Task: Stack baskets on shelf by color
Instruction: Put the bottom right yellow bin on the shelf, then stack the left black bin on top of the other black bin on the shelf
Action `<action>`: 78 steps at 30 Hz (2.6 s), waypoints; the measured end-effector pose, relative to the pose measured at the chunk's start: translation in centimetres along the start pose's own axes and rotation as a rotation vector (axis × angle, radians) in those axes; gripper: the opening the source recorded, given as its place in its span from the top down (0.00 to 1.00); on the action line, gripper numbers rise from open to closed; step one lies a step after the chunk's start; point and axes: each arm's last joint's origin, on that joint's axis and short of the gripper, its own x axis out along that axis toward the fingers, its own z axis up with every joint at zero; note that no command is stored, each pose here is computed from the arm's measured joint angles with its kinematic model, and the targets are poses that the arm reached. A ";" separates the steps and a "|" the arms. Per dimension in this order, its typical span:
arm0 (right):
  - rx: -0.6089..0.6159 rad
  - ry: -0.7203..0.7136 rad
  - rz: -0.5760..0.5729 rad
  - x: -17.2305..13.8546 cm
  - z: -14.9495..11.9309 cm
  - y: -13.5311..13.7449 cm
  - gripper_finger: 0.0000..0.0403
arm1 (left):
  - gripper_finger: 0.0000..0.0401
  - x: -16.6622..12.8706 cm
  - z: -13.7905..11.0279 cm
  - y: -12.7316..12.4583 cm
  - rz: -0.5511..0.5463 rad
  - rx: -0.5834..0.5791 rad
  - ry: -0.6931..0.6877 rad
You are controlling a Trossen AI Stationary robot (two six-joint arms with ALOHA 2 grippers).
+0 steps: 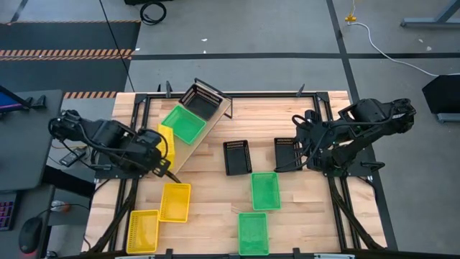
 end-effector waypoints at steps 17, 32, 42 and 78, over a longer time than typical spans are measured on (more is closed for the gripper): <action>-0.035 0.009 -0.001 0.0 -0.1 0.0 0.60 | 0.99 -2.1 0.3 -0.2 -0.090 -0.133 -0.018; -0.046 0.012 0.000 0.0 -0.1 0.0 0.60 | 0.99 -2.1 0.2 -0.2 -0.086 -0.137 -0.047; -0.045 0.011 -0.001 0.0 -0.1 0.0 0.60 | 0.99 -4.2 0.2 -0.3 -0.214 -0.024 -0.193; 0.100 -0.666 0.373 8.4 12.9 5.1 0.60 | 0.99 -9.2 0.5 -1.7 -0.333 0.368 -0.556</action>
